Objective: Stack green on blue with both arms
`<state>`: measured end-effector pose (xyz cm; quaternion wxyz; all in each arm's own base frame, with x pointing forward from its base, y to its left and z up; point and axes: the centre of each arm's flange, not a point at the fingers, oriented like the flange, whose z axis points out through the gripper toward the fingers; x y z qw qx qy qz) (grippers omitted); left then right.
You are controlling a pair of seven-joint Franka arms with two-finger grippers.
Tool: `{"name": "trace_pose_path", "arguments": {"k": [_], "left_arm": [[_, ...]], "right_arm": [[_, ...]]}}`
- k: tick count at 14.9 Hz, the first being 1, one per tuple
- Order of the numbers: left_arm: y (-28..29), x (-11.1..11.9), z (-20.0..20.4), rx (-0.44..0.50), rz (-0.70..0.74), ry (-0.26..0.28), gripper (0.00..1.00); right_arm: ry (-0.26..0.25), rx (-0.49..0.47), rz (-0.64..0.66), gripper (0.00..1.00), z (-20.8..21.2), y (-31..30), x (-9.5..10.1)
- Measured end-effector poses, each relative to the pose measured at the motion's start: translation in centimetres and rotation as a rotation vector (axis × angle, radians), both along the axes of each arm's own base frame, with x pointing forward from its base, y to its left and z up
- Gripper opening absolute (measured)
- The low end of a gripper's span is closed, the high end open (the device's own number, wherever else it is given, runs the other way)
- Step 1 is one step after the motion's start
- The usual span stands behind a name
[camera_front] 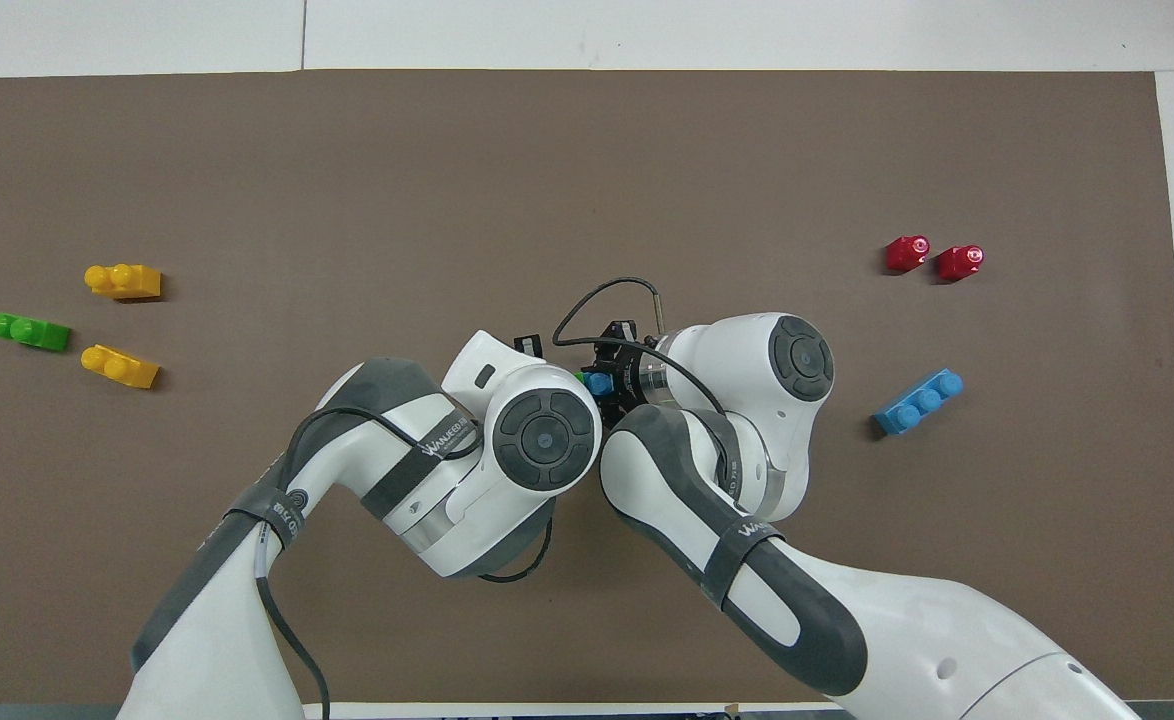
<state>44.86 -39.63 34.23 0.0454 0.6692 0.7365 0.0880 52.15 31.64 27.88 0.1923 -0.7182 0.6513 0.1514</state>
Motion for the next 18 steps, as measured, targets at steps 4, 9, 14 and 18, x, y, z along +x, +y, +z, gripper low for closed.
{"name": "trace_pose_path", "arguments": {"k": [4,9,14,18], "left_arm": [[0.1,0.1,-0.3,0.009,-0.003,-0.001,0.61],[1.0,1.3,1.4,0.008,-0.022,-0.028,1.00],[5.5,4.1,5.1,0.023,-0.063,-0.055,1.00],[10.2,6.1,8.9,0.053,-0.138,-0.075,1.00]], "right_arm": [[-0.006,-0.009,-0.014,0.48,-0.6,-0.4,0.1],[0.020,0.017,-0.079,0.99,-1.5,-1.2,0.4],[0.018,0.023,-0.097,1.00,-1.3,-1.9,0.9],[0.026,0.036,-0.104,1.00,-0.6,-3.8,2.1]]}}
